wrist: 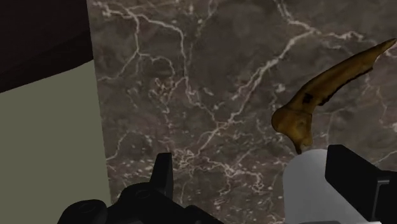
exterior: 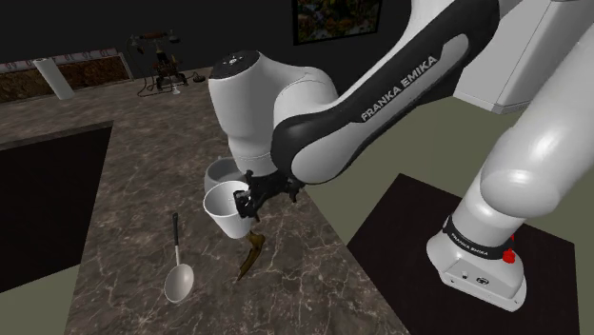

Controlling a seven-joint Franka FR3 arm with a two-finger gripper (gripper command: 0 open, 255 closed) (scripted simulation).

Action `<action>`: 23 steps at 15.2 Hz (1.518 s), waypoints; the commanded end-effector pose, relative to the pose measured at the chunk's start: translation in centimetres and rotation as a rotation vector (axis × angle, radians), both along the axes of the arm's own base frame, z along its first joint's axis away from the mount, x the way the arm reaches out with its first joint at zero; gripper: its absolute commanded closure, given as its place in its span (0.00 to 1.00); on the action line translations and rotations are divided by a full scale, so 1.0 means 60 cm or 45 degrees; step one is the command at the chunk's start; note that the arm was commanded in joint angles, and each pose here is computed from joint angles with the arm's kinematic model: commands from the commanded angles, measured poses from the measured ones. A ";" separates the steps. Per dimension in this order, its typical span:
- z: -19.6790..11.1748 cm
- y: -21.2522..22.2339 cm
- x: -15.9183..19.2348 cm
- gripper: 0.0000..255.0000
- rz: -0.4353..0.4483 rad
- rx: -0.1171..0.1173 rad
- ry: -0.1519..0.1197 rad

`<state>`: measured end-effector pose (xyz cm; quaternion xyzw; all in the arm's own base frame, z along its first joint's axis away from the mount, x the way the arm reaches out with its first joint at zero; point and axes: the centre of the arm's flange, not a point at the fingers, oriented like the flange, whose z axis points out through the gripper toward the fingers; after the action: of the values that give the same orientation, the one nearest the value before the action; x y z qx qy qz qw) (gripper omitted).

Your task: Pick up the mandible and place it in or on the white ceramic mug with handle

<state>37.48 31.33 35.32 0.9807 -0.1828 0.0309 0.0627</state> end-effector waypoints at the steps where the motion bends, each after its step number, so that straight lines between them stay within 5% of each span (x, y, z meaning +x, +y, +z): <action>1: -0.033 0.037 0.013 0.00 -0.031 -0.012 -0.003; 5: -0.089 0.089 0.036 0.00 -0.077 -0.038 -0.001; 12: -0.150 0.079 0.038 0.00 -0.077 -0.038 -0.001; 20: -0.155 0.078 0.038 0.00 -0.077 -0.038 -0.001; 21: -0.155 0.078 0.038 1.00 -0.077 -0.038 -0.001; 23: -0.155 0.078 0.038 1.00 -0.077 -0.038 -0.001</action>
<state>39.82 36.12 26.17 0.9738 -0.2116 0.0335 0.0766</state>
